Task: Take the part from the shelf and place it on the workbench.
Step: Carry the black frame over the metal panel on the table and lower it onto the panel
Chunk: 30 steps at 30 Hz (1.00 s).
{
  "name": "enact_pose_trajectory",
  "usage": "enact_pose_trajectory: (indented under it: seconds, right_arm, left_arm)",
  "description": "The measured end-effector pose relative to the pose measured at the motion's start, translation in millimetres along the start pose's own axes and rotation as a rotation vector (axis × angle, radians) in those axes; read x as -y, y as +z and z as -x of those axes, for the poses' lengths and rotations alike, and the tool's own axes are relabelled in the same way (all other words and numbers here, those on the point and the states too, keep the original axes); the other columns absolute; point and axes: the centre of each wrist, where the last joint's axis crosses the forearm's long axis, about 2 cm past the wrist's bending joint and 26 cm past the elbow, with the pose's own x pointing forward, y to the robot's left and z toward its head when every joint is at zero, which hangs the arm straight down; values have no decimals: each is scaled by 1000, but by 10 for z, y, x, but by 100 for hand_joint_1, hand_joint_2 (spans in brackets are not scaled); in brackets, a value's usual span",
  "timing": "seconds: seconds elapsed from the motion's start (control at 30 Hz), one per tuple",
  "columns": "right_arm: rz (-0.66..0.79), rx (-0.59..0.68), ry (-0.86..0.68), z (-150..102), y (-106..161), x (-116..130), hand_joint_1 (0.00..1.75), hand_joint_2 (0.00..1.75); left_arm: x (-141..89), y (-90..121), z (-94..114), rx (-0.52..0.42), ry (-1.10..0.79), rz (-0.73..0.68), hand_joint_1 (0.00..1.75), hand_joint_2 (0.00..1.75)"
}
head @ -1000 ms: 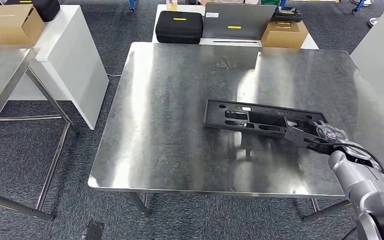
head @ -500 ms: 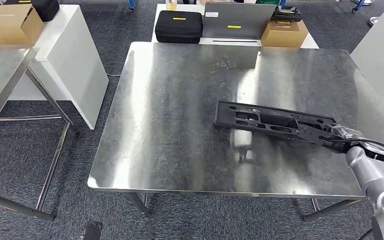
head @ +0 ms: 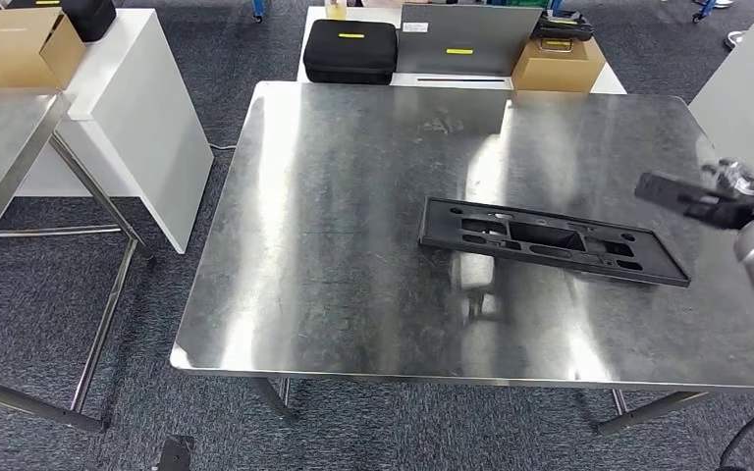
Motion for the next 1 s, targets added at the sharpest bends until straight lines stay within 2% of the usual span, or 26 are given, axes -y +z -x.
enact_pose_trajectory:
  seconds: [0.2, 0.43, 0.5, 0.57, 0.73, 0.77, 0.83, 0.9, 0.93, 1.0]
  right_arm:
    - [37, -26, 30, 21, -21, 307, 0, 0]
    - [100, -84, 71, 201, 0, 853, 0, 0]
    - [140, -104, 70, 291, 17, 906, 0, 0]
    - [216, -133, 51, 482, 53, 876, 0, 0]
    - [346, -221, -27, 1194, 285, 474, 0, 0]
    - [360, -242, -39, 1331, 361, 330, 0, 0]
    - [393, -272, -41, 1629, 611, -112, 0, 0]
    - [390, -214, 3, 1768, 936, -605, 0, 0]
    - [375, -150, 26, 1756, 1087, -798, 0, 0]
    - [376, -16, 40, 1722, 1404, -1025, 0, 0]
  left_arm:
    - [34, 16, -5, -8, 22, -2, 0, 0]
    - [101, 56, -4, -34, 62, -8, 0, 0]
    - [123, 70, -3, -41, 76, -9, 0, 0]
    - [149, 92, 2, -53, 94, -19, 0, 0]
    - [212, 164, 36, -91, 126, -43, 0, 0]
    - [219, 169, 36, -94, 129, -43, 0, 0]
    - [238, 181, 35, -98, 130, -40, 0, 0]
    - [251, 212, 59, -113, 129, -37, 0, 0]
    - [252, 228, 75, -120, 127, -36, 0, 0]
    - [254, 234, 79, -125, 122, -33, 0, 0]
